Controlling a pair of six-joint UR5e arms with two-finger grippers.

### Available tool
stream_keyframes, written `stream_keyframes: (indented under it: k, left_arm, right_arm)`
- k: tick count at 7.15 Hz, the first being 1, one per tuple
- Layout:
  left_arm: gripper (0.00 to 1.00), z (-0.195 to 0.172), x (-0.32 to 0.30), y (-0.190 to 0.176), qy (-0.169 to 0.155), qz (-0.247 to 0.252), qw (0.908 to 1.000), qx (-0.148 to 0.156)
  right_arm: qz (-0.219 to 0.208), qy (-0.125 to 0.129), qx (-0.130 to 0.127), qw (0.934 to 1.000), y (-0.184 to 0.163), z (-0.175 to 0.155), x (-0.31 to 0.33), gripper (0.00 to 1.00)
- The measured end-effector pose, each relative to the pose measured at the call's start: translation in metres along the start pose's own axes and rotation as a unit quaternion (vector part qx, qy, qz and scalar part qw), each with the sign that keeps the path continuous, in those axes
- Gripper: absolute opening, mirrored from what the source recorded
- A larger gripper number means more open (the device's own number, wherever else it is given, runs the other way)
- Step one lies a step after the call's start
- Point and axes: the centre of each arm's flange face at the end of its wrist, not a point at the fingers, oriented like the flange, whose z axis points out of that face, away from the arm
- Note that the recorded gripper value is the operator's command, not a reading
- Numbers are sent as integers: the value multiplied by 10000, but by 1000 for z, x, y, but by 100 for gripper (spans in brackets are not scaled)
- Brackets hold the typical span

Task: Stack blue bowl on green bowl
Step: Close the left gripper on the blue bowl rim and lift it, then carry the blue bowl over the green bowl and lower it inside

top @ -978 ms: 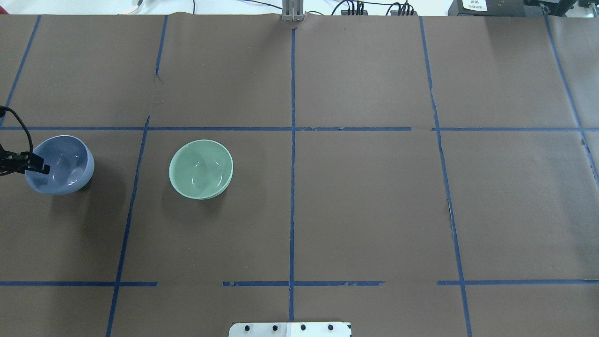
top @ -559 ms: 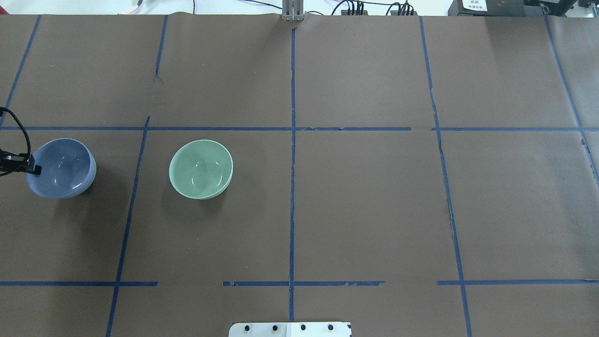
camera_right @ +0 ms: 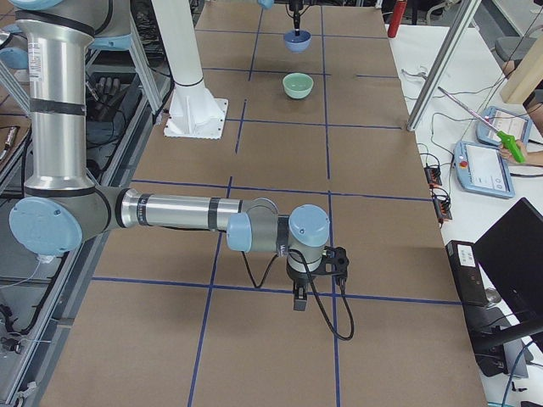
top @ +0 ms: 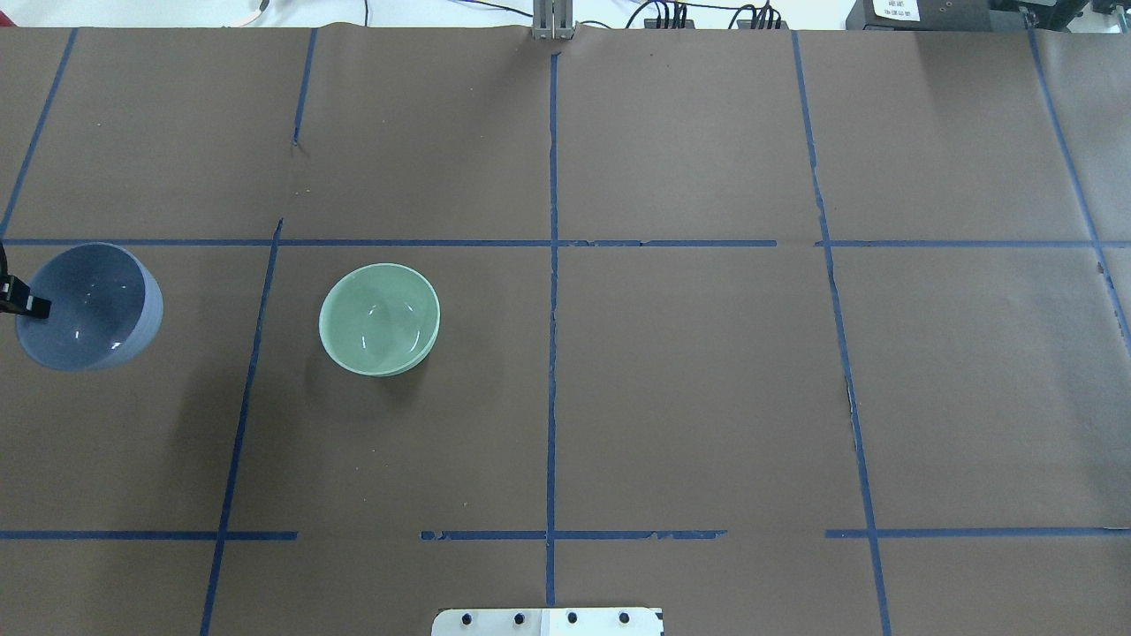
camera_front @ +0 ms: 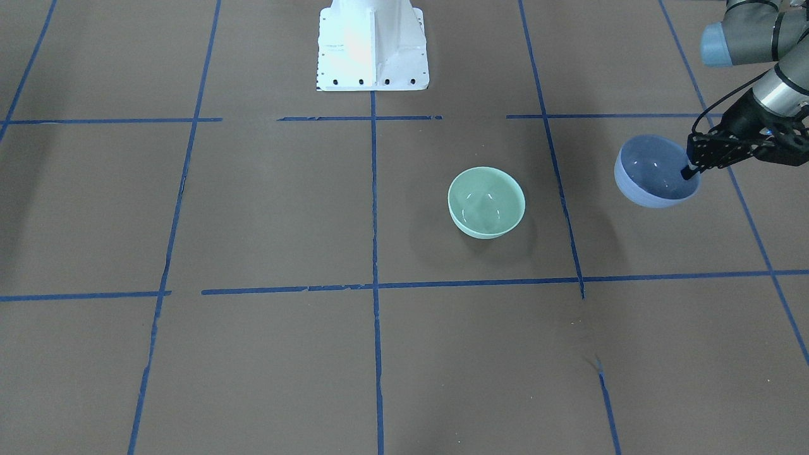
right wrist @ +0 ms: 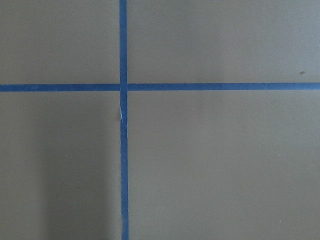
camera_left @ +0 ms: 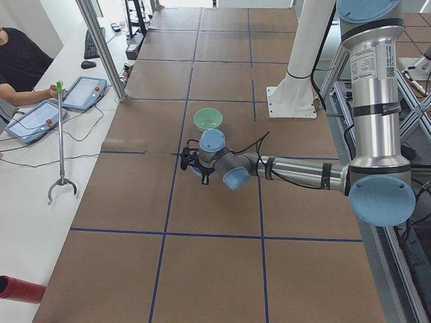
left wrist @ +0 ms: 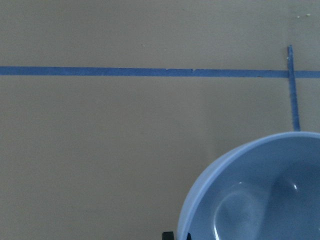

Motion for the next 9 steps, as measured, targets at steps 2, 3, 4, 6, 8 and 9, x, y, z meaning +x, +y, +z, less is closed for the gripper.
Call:
stream_keyframes:
  k: [2, 3, 4, 6, 8, 9]
  left_arm:
    - [0, -75, 17, -16, -327, 104, 9994, 30]
    - [0, -109, 29, -25, -448, 35, 9989, 107]
    - [0, -130, 42, -32, -490, -76, 9986, 166]
    - [0, -131, 84, -38, -293, -535, 9980, 193]
    - [0, -83, 166, -33, 139, -960, 9953, -49]
    - [0, -56, 209, -34, 254, -1092, 9935, -179]
  right_arm:
    - [2, 3, -3, 10000, 0, 0, 0, 100]
    - [2, 3, -2, 10000, 0, 0, 0, 100]
    - [1, 3, -1, 10000, 0, 0, 0, 100]
    - [2, 3, -3, 10000, 0, 0, 0, 100]
    - [1, 3, -1, 10000, 0, 0, 0, 100]
    - [2, 3, -1, 10000, 0, 0, 0, 100]
